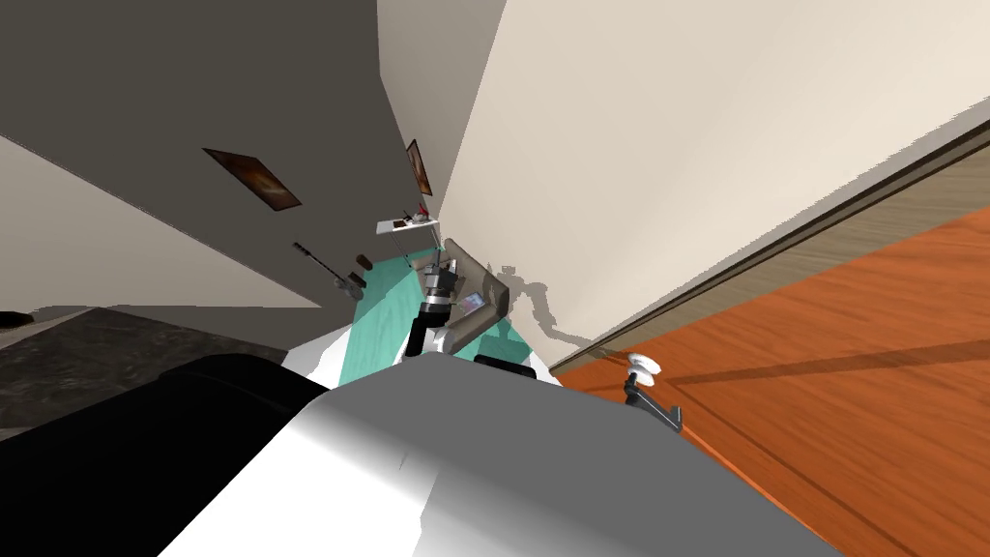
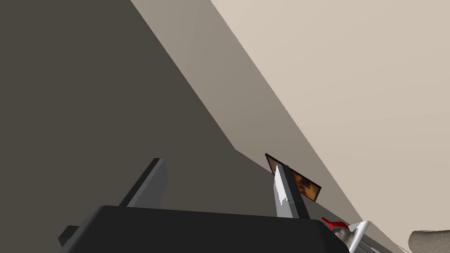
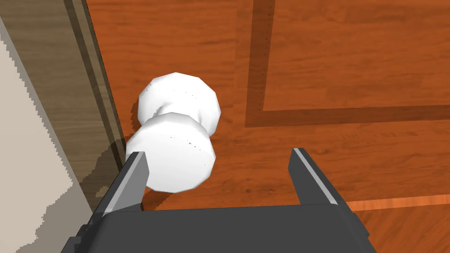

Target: Pull the door open

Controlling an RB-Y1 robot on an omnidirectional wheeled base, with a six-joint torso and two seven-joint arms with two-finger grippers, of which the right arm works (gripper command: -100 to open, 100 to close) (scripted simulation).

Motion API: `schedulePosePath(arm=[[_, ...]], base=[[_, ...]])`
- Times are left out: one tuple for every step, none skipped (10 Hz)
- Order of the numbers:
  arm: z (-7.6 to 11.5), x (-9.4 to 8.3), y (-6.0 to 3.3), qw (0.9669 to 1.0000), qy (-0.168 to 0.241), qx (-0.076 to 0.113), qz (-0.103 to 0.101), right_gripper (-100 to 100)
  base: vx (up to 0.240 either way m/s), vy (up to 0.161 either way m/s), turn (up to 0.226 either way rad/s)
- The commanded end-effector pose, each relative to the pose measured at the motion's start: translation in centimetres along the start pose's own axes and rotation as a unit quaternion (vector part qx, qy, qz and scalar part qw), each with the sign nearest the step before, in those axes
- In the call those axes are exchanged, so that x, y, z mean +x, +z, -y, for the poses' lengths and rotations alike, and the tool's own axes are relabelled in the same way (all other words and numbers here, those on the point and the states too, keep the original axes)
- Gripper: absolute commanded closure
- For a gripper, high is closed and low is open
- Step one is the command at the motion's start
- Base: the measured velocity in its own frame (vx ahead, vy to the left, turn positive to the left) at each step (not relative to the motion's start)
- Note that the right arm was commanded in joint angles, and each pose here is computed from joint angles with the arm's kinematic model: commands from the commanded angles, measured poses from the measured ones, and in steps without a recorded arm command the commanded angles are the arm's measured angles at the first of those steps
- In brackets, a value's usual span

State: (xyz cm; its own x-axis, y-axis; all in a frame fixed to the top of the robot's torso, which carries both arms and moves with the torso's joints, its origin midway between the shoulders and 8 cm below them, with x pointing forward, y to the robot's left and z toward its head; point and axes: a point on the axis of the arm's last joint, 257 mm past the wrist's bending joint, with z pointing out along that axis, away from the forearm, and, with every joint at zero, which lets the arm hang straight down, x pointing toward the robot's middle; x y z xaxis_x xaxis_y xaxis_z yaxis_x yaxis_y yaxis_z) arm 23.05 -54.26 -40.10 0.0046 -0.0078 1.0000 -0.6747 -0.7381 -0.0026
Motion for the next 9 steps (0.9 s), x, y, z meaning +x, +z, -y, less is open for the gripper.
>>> schedulePosePath(arm=[[0.3,0.2,0.25,1.0,0.001,0.002,-0.002,100],[0.3,0.2,0.25,1.0,0.001,0.002,-0.002,100],[0.3,0.2,0.25,1.0,0.001,0.002,-0.002,100],[0.3,0.2,0.25,1.0,0.001,0.002,-0.002,100],[0.3,0.2,0.25,1.0,0.001,0.002,-0.002,100],[0.3,0.2,0.25,1.0,0.001,0.002,-0.002,100],[1.2,0.0,0.06,1.0,0.004,0.006,0.0,-100],[1.3,-0.1,0.09,1.0,0.003,0.006,0.0,-100],[1.4,-0.1,0.13,1.0,0.002,0.006,0.001,-100]], base=[[-0.036,0.017,0.038],[-0.028,0.018,0.063],[-0.008,0.005,-0.008],[0.001,-0.003,-0.014],[0.0,0.0,0.0],[0.0,0.0,0.0],[-0.188,0.018,-0.023],[-0.242,0.043,-0.04],[-0.212,0.031,-0.027]])
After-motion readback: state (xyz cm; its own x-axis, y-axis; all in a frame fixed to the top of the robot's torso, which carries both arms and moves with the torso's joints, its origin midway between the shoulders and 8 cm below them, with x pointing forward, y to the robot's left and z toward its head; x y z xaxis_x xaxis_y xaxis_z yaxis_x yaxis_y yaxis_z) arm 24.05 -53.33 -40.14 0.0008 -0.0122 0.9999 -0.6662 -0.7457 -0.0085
